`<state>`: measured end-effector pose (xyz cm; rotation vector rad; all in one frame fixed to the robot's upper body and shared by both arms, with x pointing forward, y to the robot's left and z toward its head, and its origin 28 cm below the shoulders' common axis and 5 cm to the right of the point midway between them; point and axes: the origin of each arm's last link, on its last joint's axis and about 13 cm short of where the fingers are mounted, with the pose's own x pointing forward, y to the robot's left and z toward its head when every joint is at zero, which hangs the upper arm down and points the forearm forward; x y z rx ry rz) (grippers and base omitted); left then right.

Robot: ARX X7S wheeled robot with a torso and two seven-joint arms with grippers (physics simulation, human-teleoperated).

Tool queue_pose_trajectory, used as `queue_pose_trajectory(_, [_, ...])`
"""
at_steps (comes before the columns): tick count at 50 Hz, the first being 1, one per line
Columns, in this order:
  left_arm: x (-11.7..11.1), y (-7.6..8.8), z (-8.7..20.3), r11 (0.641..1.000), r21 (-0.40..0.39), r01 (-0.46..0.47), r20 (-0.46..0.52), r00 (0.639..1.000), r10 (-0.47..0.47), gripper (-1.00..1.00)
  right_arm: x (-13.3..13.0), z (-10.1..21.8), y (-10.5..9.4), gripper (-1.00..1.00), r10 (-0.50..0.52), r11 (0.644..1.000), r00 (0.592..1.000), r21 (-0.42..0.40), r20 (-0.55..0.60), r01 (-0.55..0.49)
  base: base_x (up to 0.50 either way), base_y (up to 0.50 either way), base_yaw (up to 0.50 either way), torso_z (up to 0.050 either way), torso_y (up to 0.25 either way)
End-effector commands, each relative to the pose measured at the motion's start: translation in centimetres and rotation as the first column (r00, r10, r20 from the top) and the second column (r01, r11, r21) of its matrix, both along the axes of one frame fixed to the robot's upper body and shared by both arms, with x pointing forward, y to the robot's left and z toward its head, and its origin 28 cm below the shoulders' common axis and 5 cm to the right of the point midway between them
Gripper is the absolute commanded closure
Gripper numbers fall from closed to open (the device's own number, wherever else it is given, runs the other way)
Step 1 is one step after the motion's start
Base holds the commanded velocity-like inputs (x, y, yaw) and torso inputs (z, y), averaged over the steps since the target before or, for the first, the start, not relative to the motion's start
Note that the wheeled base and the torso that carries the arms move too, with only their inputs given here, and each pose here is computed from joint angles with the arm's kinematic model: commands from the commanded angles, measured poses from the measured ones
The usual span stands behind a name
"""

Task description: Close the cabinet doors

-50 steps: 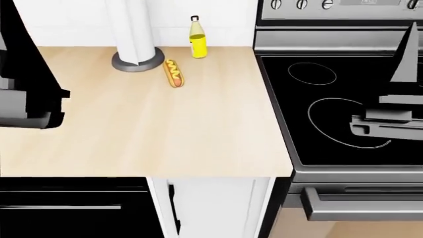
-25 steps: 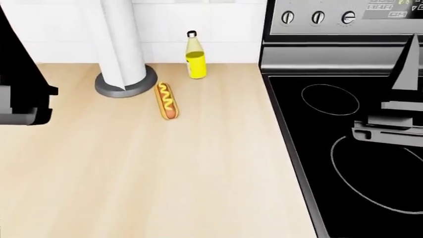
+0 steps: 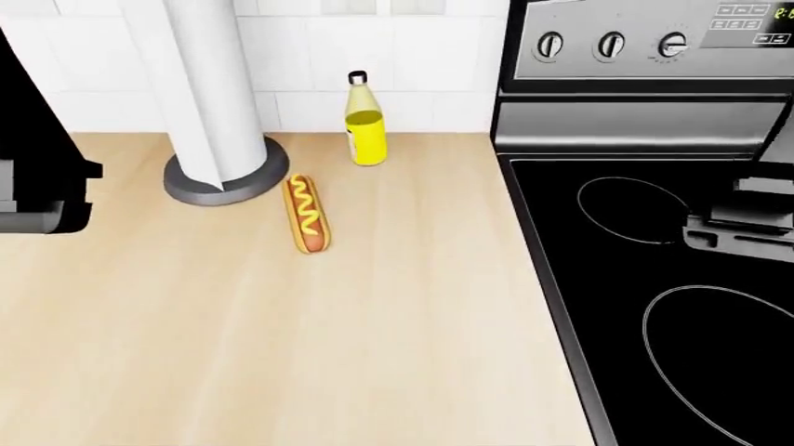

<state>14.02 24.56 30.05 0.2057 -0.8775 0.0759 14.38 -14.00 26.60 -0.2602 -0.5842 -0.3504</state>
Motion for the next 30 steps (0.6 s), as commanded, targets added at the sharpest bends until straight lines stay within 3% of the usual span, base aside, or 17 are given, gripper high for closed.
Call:
queue_pose_trajectory(1, [-0.1,0.0,0.1,1.0,-0.003,-0.004,0.008,1.0,0.004,-1.0,-0.3,0.7,-1.3,-1.0,-0.153,0.988,0.988,-0.008,-0.007,0.152,0.0,0.0,0.0,0.0,0.0])
queue_pose_trajectory(8, [-0.1,0.0,0.3,1.0,0.012,-0.01,0.005,1.0,0.01,-1.0,-0.9,2.3,-2.6,-1.0,-0.187,0.982,0.982,0.039,0.027,0.186,0.0,0.0,0.0,0.0,0.0])
queue_pose_trajectory(11, [0.0,-0.1,0.3,1.0,0.016,-0.009,0.009,1.0,0.009,-1.0,-1.0,3.4,-2.8,-1.0,-0.148,0.987,0.987,0.073,0.058,0.143,0.0,0.0,0.0,0.0,0.0])
queue_pose_trajectory(16, [-0.2,0.0,0.7,1.0,0.01,-0.011,0.023,1.0,0.011,-1.0,-0.9,5.2,-3.3,-1.0,-0.034,0.999,0.993,-0.034,0.11,0.038,0.0,0.0,0.0,0.0,0.0])
queue_pose_trajectory(20, [-0.3,0.0,1.0,1.0,0.012,-0.011,0.028,1.0,0.011,-1.0,-0.9,6.9,-3.2,-1.0,0.047,0.999,0.993,-0.031,0.111,-0.044,0.0,0.0,0.0,0.0,0.0])
queue_pose_trajectory(27, [-0.4,0.1,1.1,1.0,0.009,-0.016,0.04,0.999,0.016,-1.0,-0.5,10.1,-3.2,-1.0,0.028,0.997,0.986,-0.073,0.166,-0.016,0.0,0.0,0.0,0.0,0.0])
queue_pose_trajectory(30, [-0.5,0.1,1.2,1.0,0.009,-0.018,0.04,0.999,0.018,-1.0,-0.4,11.4,-3.2,-1.0,0.058,0.998,0.986,-0.033,0.157,-0.054,0.0,0.0,0.0,0.0,0.0])
